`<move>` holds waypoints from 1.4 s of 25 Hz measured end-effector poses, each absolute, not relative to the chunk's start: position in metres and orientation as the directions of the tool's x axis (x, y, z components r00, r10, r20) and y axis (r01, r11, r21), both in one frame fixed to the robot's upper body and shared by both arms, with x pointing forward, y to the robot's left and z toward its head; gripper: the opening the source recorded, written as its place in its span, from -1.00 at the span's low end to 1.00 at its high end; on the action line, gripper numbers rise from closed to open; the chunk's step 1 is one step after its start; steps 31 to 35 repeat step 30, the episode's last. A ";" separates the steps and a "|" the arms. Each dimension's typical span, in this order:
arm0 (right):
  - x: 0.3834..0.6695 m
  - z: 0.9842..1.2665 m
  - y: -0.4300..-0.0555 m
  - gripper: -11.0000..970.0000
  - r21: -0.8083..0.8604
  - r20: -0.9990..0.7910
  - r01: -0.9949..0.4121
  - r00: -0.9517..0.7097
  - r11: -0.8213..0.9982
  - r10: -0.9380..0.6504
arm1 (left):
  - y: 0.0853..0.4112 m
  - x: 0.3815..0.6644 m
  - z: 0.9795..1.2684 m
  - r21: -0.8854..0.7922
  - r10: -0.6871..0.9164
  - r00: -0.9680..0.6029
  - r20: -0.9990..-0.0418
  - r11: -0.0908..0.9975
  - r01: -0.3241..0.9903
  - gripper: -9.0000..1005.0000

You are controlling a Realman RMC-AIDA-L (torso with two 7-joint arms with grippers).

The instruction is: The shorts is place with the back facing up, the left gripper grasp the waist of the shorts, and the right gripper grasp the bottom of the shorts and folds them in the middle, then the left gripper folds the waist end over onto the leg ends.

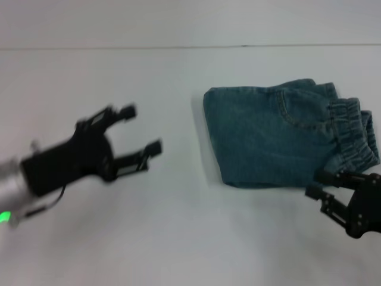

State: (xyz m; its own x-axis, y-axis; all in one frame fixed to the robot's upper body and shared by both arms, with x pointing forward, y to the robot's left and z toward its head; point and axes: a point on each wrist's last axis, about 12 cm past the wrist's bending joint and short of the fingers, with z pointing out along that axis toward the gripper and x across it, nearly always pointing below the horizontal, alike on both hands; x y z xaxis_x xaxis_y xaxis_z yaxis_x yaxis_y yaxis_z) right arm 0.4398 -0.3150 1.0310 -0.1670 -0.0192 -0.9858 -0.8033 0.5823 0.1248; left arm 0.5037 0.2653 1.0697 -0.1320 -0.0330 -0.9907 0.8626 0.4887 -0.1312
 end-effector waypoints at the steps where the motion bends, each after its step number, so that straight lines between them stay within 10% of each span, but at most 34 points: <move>1: 0.440 1.031 -0.313 -0.51 0.115 -0.988 -0.809 -0.155 0.577 -0.021 | 0.275 0.485 1.054 -0.145 -0.039 -0.146 -0.989 0.519 0.842 0.86; 22: 0.441 1.030 -0.306 0.96 0.009 -0.992 -0.865 -0.072 0.501 -0.105 | 0.327 0.396 1.009 -0.139 -0.055 -0.156 -0.986 0.787 0.601 0.86; 35: 0.442 1.029 -0.307 0.95 0.009 -0.990 -0.859 -0.079 0.512 -0.116 | 0.327 0.394 1.007 -0.133 -0.043 -0.162 -0.986 0.788 0.601 0.86</move>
